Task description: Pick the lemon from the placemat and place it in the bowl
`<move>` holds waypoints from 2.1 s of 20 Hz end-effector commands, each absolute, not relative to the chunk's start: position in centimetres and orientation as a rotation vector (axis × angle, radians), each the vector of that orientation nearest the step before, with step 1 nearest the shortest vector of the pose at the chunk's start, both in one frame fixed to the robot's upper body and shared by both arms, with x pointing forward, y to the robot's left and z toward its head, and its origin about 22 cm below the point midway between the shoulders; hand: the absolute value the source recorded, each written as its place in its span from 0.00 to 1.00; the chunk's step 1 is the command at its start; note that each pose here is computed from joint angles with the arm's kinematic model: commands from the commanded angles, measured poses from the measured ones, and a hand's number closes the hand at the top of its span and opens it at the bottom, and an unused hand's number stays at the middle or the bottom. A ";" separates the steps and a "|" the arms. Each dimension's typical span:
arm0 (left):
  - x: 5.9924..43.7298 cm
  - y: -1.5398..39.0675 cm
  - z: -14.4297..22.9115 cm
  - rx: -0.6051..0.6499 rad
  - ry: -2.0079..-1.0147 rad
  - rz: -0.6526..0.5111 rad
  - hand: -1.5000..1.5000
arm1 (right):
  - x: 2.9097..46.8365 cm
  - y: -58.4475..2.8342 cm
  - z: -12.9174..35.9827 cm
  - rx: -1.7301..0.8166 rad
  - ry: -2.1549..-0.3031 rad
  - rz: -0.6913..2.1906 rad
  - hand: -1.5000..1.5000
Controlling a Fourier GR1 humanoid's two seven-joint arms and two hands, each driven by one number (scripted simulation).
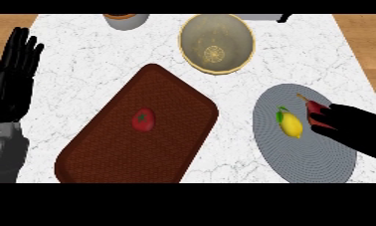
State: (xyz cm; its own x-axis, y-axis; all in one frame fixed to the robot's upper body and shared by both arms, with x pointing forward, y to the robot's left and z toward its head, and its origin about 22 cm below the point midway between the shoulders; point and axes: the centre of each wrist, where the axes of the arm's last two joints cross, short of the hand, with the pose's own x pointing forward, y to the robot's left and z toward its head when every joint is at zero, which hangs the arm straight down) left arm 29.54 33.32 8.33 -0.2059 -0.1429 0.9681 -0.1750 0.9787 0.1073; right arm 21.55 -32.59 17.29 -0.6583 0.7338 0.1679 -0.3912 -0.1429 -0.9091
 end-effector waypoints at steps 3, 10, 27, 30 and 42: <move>29.9 33.4 9.1 0.237 -1.802 0.034 0.50 | 23.9 -33.6 14.3 -0.408 -1.293 1.898 0.00; 30.3 32.6 8.1 0.243 -1.785 0.033 0.50 | 24.6 -32.6 10.6 -0.403 -1.255 1.883 0.00; 28.8 32.1 8.3 0.244 -1.776 0.045 0.50 | 28.5 -32.6 4.7 -0.365 -1.329 1.910 0.00; 28.9 34.5 8.8 0.222 -1.792 0.024 0.50 | 27.5 -31.7 6.3 -0.370 -1.307 1.913 0.00; 29.9 31.4 7.7 0.240 -1.774 0.010 0.50 | 29.6 -31.0 0.3 -0.400 -1.267 1.926 0.00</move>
